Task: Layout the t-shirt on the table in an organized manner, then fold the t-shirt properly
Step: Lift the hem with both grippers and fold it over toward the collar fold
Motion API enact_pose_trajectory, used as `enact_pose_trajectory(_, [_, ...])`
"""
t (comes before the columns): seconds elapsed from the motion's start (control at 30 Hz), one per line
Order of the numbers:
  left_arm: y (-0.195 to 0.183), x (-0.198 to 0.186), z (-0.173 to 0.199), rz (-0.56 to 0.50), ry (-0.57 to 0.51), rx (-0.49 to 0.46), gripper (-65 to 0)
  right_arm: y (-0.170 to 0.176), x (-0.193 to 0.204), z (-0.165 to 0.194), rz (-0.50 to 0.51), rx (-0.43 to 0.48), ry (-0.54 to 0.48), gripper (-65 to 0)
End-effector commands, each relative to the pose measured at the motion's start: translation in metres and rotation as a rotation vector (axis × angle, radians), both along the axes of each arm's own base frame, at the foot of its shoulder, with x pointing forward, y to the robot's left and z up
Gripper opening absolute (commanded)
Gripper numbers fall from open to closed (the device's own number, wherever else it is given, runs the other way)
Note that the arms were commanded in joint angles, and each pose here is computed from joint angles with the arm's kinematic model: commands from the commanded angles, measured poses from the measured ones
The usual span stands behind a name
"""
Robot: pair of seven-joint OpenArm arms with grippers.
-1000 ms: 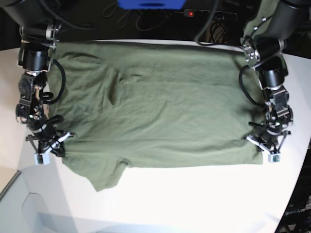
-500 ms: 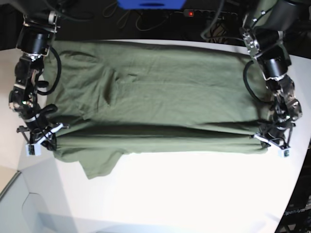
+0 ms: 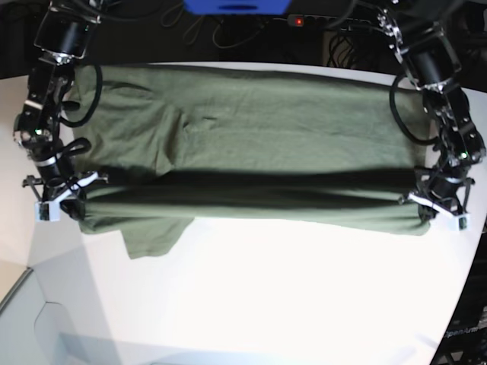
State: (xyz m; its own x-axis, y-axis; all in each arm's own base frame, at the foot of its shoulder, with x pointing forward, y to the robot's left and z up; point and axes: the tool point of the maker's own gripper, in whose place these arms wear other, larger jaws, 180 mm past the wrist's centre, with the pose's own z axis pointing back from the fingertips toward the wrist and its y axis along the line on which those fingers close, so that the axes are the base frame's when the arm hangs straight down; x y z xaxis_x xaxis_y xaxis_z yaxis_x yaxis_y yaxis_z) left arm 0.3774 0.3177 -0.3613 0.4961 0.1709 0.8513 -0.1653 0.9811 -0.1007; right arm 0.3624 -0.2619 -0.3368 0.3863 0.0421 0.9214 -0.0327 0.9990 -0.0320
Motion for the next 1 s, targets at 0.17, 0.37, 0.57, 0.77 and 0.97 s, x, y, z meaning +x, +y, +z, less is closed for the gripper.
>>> enact_pose_trajectory(0.17, [0.007,-0.010,0.019,0.001,-0.063,0.018,-64.7,0.007,-0.013,0.019,0.013,-0.022,-0.061,-65.0])
enact_pose_trajectory(0.37, [0.002,-0.030,0.019,-0.014,-0.068,0.019,-64.7,0.019,-0.040,0.013,0.027,-0.029,-0.039,-65.0])
enact_pose_trajectory(0.57, [0.011,-0.052,0.026,0.015,-0.082,0.021,-64.7,0.023,-0.063,0.005,0.035,-0.038,-0.007,-65.0])
enact_pose_trajectory(0.77, [0.022,-0.064,0.025,0.048,-0.079,0.014,-64.7,0.024,-0.077,-0.005,0.038,-0.041,0.029,-65.0])
enact_pose_trajectory(0.97, [0.027,-0.075,0.021,0.062,-0.065,0.020,-64.7,0.011,-0.083,-0.005,0.006,-0.049,0.034,-65.0])
